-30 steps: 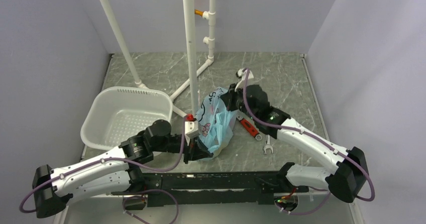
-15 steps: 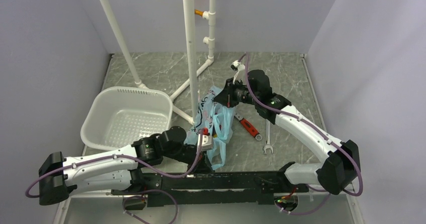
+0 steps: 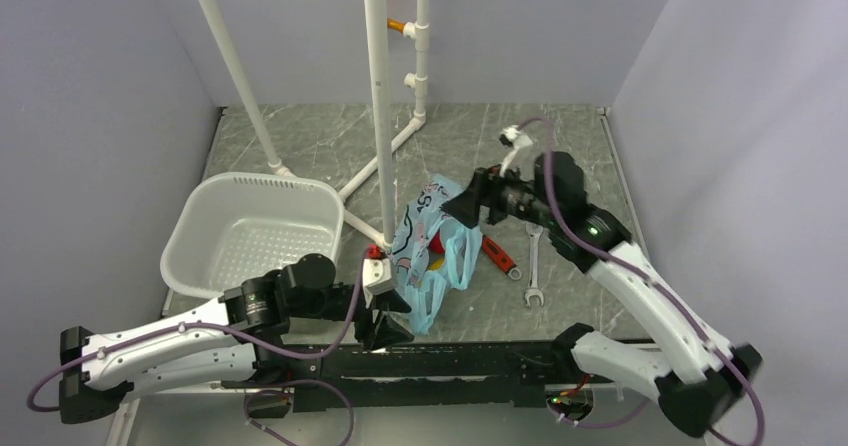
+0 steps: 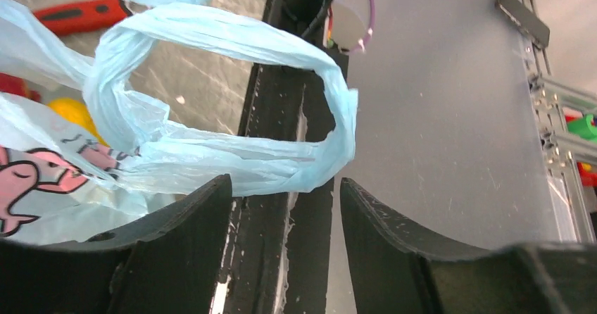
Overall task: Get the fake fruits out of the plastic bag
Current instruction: Adjust the plastic bag at the center of the board.
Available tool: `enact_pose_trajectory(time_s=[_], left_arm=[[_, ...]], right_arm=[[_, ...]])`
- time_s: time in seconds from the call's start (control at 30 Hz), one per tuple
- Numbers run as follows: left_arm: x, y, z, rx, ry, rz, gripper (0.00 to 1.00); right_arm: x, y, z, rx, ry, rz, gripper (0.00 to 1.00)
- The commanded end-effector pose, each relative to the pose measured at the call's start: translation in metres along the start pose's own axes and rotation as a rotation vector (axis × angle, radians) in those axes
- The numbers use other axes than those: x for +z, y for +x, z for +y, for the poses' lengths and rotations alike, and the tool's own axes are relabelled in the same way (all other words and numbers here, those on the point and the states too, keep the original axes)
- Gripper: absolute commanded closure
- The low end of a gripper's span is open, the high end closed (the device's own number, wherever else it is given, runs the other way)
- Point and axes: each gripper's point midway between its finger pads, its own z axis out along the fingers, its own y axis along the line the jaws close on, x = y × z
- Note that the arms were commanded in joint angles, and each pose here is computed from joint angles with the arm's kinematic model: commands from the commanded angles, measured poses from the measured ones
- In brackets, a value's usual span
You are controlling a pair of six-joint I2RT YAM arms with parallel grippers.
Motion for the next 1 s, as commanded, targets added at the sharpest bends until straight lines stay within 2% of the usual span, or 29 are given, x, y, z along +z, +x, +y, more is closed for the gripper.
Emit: enact_pose_trajectory(time_s=[0.0, 0.07, 0.17, 0.27, 0.4, 0.5, 0.57, 0.7, 0.77, 0.9, 0.97], left_arm=[[-0.009, -0.034, 0.004, 0.048, -0.065, -0.113, 0.32], [-0.01, -0.038, 0.008, 0.04, -0.088, -0.127, 0.25], [-0.009, -0.046, 0.009, 0.011, -0.104, -0.144, 0.21], [-0.008, -0.056, 0.01, -0.049, -0.123, -0.176, 0.17], [-0.019, -0.074, 0.007, -0.116, -0.146, -0.251, 0.14], [-0.028, -0.09, -0.002, -0.147, -0.122, -0.301, 0.09], [-0.032, -0.102, -0.013, -0.15, -0.081, -0.317, 0.08], [-0.033, -0.129, -0.039, -0.09, 0.053, -0.369, 0.07], [-0.029, -0.14, -0.044, -0.04, 0.079, -0.358, 0.07], [-0.01, -0.148, -0.026, 0.009, -0.022, -0.228, 0.07], [0.001, -0.147, -0.022, 0.033, -0.034, -0.166, 0.03]], right_arm=[[-0.052, 0.003, -0.01, 0.023, 0.146, -0.07, 0.21], [-0.068, 0.012, -0.016, 0.055, 0.2, -0.083, 0.14], [-0.078, 0.025, -0.021, 0.2, 0.235, -0.123, 0.1], [-0.07, 0.049, -0.026, 0.334, 0.221, -0.121, 0.1], [-0.053, 0.074, -0.026, 0.403, 0.143, -0.093, 0.13], [-0.037, 0.085, -0.004, 0.392, -0.035, -0.031, 0.23], [-0.033, 0.09, 0.003, 0.398, -0.093, -0.006, 0.3], [-0.036, 0.086, 0.016, 0.404, -0.178, -0.04, 0.4], [-0.04, 0.083, 0.021, 0.398, -0.205, -0.055, 0.54], [-0.045, 0.076, 0.027, 0.361, -0.223, -0.063, 0.81], [-0.048, 0.07, 0.028, 0.349, -0.205, -0.067, 0.93]])
